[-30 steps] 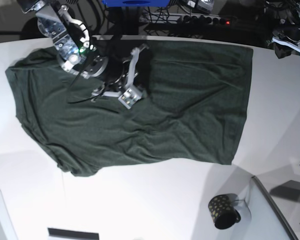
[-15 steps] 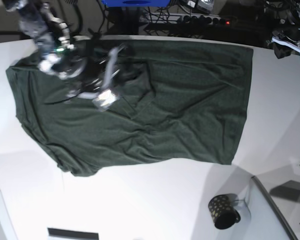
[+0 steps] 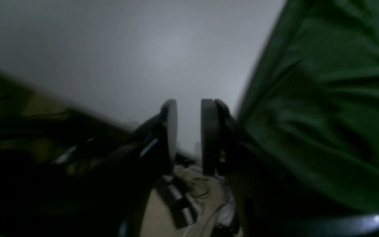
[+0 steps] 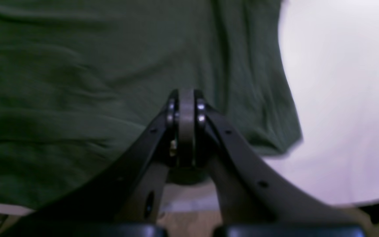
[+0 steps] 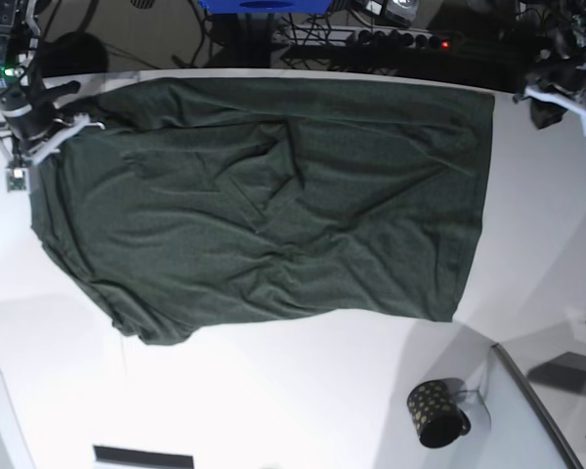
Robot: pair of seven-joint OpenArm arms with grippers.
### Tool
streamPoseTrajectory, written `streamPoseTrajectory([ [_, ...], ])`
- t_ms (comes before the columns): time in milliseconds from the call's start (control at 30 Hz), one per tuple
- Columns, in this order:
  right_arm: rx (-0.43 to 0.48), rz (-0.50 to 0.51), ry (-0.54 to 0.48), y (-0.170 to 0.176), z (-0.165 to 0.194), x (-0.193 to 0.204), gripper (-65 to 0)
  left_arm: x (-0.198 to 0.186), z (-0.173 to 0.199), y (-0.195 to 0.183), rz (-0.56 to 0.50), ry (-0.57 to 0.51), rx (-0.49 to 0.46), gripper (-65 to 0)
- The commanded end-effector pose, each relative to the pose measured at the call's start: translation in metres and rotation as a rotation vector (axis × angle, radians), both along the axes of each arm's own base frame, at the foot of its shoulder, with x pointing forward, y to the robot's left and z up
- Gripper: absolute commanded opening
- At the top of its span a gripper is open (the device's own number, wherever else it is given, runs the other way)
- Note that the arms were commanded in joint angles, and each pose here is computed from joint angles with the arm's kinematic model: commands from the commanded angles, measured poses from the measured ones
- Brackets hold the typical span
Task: Layout the t-shirt on the table in an organized manner, then fold the t-shirt properly
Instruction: 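Grasp the collar-edge corners with both grippers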
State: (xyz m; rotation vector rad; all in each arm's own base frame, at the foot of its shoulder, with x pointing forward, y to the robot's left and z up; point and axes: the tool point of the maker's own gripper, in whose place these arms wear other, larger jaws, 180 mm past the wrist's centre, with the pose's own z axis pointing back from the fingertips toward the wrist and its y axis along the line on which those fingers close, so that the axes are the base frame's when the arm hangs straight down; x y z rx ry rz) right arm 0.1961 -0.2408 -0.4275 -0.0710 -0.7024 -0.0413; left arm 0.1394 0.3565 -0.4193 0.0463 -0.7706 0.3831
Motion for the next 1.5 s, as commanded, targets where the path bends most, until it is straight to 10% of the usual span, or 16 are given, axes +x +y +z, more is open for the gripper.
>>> streamPoseTrajectory([
  [0,-0.016,-0.015,-0.028,-0.011,0.006,0.004,-64.8,0.01,0.009,0.001,-0.015,-0.037,0.012,-52.3],
  [533,-0.019,-0.286,0.088,-0.11,-0.053,-0.015,-64.8,0.036,-0.067,-0.059,-0.16,0.075,-0.084,-52.3],
  [1033,-0.094,-0.208,-0.089,-0.101,0.003,0.009,-65.0,0.035,-0.04,-0.053,-0.194,0.04,-0.003,-52.3],
  [1467,0.018,-0.102,0.055,-0.049,-0.051,0.032,-65.0,0.022,-0.059,-0.053,-0.177,0.089,-0.038,-52.3],
])
